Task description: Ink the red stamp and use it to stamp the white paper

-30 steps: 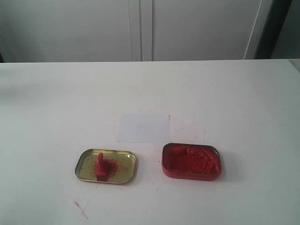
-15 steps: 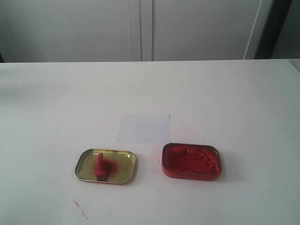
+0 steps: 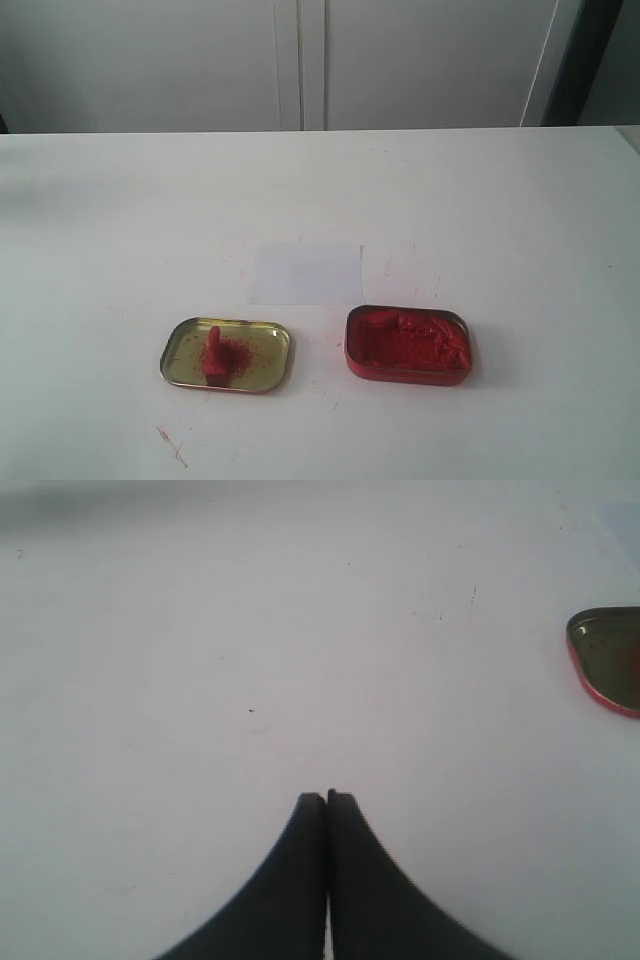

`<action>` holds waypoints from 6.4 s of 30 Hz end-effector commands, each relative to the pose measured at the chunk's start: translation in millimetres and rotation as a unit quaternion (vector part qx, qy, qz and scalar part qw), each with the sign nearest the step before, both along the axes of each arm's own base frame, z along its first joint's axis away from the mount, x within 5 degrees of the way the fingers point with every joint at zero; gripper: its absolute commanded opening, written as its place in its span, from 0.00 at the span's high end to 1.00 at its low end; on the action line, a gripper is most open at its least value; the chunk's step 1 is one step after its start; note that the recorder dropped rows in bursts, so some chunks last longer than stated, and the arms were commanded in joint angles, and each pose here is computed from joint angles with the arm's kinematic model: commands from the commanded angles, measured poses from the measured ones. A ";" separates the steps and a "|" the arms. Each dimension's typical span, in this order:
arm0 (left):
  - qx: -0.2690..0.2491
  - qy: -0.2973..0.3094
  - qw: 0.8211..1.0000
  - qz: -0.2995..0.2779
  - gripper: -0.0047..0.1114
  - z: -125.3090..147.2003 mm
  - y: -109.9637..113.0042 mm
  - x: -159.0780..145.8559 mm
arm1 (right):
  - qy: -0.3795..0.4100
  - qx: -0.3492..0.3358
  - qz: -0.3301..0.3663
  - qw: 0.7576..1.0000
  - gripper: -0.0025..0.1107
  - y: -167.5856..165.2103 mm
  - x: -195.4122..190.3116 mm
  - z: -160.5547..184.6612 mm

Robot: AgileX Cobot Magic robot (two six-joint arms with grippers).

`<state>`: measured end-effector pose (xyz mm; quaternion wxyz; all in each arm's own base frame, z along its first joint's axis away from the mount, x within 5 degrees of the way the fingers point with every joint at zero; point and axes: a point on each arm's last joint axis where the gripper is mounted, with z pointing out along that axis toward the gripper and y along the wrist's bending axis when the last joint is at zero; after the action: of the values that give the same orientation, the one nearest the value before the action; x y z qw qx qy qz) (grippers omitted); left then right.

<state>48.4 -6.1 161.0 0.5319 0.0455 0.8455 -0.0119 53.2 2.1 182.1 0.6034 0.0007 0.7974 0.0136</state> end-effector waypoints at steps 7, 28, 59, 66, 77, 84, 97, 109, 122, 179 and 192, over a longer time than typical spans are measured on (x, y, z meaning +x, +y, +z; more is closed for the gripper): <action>-0.009 -0.096 0.995 0.014 0.96 14.5 1.8 6.1 | -0.007 0.003 -0.004 1.000 0.98 -0.3 0.2 -0.4; -0.011 -0.257 0.966 0.037 0.96 44.1 6.1 9.0 | -0.007 0.004 -0.003 1.000 0.98 -0.3 0.2 -0.4; -0.025 -0.093 0.995 -0.001 0.96 88.5 -1.9 4.7 | -0.007 0.004 -0.003 1.000 0.98 -0.3 0.2 -0.4; -0.029 -0.028 0.999 -0.012 0.96 123.8 -4.2 19.3 | -0.007 0.004 -0.003 1.000 0.98 -0.3 0.2 -0.4; -0.007 0.153 0.987 -0.051 0.96 152.5 -8.5 44.9 | -0.007 0.004 -0.003 1.000 0.98 -0.3 0.2 -0.4; 0.009 0.217 0.974 -0.061 0.96 167.9 -7.9 72.4 | -0.007 0.004 -0.003 1.000 0.98 -0.3 0.2 -0.4; 0.048 0.379 0.913 -0.144 0.96 126.1 -38.2 156.7 | -0.007 0.004 -0.003 1.000 0.98 -0.3 0.2 -0.4; 0.054 0.375 0.903 -0.203 0.96 97.1 -127.9 192.8 | -0.007 0.004 -0.003 1.000 0.98 -0.3 0.2 -0.4; 0.049 0.389 0.895 -0.214 0.96 88.5 -167.9 210.7 | -0.007 0.004 -0.003 1.000 0.98 -0.3 0.2 -0.4; 0.036 0.417 0.906 -0.061 0.51 39.3 -205.1 219.0 | -0.007 0.004 -0.003 1.000 0.98 -0.3 0.2 -0.4; 0.050 0.438 0.896 -0.054 0.51 17.0 -208.4 223.0 | -0.007 0.004 -0.003 1.000 0.98 -0.3 0.2 -0.4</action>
<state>272.1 -213.3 179.7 0.1069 0.1085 0.9881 -0.0207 53.2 2.2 182.1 0.6033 0.0020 0.7973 0.0149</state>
